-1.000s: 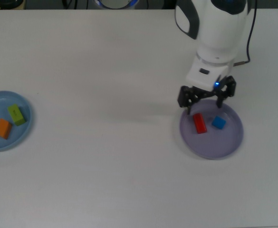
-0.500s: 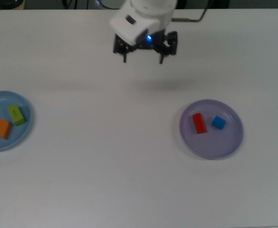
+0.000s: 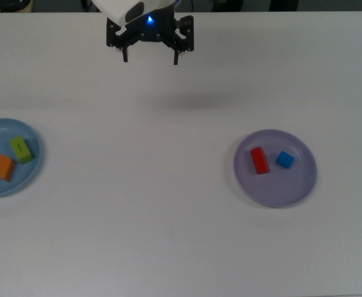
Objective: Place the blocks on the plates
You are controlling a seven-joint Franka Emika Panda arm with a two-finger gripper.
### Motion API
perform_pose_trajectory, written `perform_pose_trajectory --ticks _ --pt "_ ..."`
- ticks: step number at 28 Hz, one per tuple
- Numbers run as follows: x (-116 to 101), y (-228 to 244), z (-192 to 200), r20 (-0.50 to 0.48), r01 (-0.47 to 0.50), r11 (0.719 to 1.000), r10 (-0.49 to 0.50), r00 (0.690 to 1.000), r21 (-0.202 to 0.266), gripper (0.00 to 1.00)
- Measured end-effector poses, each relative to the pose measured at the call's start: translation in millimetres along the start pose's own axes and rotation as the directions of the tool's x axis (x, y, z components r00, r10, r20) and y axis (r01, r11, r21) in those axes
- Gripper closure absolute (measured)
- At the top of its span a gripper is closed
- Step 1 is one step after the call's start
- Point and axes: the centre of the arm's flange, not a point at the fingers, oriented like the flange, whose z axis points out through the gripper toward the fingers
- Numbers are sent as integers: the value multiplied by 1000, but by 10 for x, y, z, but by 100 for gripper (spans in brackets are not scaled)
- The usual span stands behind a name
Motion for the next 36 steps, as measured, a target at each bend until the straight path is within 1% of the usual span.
perform_pose_trajectory --ticks 13,20,27,36 --pt "-29 22 23 7 -2 1000 2 1000 1 0" --pt "-58 178 -67 -8 -19 1000 19 1000 5 0" --pt "-96 332 -158 -23 2 1000 -2 1000 24 0" --pt "-100 348 -148 -21 4 1000 -4 1000 25 0"
